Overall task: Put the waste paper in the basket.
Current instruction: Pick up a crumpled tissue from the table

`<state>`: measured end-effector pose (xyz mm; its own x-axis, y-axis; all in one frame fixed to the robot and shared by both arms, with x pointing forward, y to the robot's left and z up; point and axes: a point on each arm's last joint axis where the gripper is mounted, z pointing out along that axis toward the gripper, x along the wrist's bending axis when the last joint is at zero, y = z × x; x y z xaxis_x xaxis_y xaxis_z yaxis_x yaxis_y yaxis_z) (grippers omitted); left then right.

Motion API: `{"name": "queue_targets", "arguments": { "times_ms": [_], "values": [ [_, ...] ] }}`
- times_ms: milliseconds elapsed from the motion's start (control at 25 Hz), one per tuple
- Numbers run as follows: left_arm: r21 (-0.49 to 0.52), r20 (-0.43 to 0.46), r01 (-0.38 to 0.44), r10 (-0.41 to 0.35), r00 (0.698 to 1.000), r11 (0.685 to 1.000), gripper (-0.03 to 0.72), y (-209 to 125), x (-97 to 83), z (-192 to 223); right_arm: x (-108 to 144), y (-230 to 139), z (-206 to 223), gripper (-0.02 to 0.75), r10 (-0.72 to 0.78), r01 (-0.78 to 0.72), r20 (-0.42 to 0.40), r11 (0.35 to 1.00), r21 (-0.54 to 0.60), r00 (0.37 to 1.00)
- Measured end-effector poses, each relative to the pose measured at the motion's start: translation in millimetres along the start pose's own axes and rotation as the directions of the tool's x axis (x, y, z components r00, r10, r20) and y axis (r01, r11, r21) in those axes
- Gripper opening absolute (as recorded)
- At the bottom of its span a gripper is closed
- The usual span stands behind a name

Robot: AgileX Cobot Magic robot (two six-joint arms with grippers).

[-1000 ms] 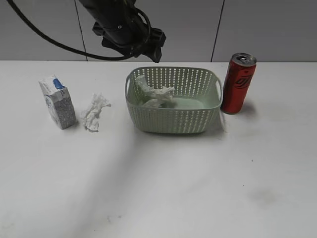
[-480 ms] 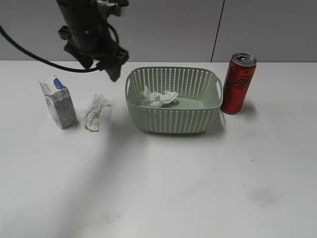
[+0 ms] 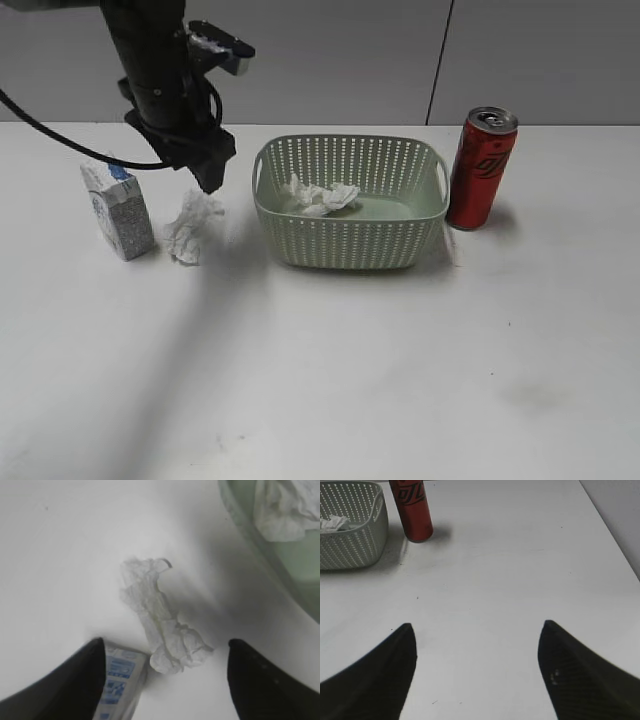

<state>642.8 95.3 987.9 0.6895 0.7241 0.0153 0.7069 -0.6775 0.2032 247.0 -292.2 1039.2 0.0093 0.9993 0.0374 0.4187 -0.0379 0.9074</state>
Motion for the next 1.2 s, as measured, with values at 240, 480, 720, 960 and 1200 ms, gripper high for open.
{"name": "queue_targets", "arguments": {
  "times_ms": [240, 480, 720, 960, 1200],
  "values": [
    [0.099, -0.004, 0.004, -0.003, 1.000, 0.995, 0.559, -6.3, 10.8, 37.3, 0.0, 0.0, 0.0, 0.571, 0.000, 0.000, 0.000, 1.000, 0.000, 1.000],
    [0.116, 0.011, 0.019, -0.020, 1.000, 0.993, 0.559, -7.0, 15.2, 73.7, 0.0, 0.0, 0.0, 0.571, 0.000, 0.000, 0.000, 1.000, 0.000, 1.000],
    [0.135, 0.020, 0.021, -0.024, 1.000, 0.991, 0.541, -8.7, 15.3, 91.7, 0.0, 0.0, 0.0, 0.571, 0.000, 0.000, 0.000, 1.000, 0.000, 1.000],
    [0.122, 0.013, 0.018, -0.020, 1.000, 0.992, 0.265, -4.9, 16.0, 83.5, 0.0, 0.0, 0.0, 0.571, 0.000, 0.000, 0.000, 1.000, 0.000, 1.000],
    [-0.064, -0.049, 0.009, -0.012, 0.999, 0.998, 0.016, 20.3, 21.0, 7.6, 0.0, 0.0, 0.0, 0.571, 0.000, 0.000, 0.000, 1.000, 0.000, 1.000]
  ]
}}
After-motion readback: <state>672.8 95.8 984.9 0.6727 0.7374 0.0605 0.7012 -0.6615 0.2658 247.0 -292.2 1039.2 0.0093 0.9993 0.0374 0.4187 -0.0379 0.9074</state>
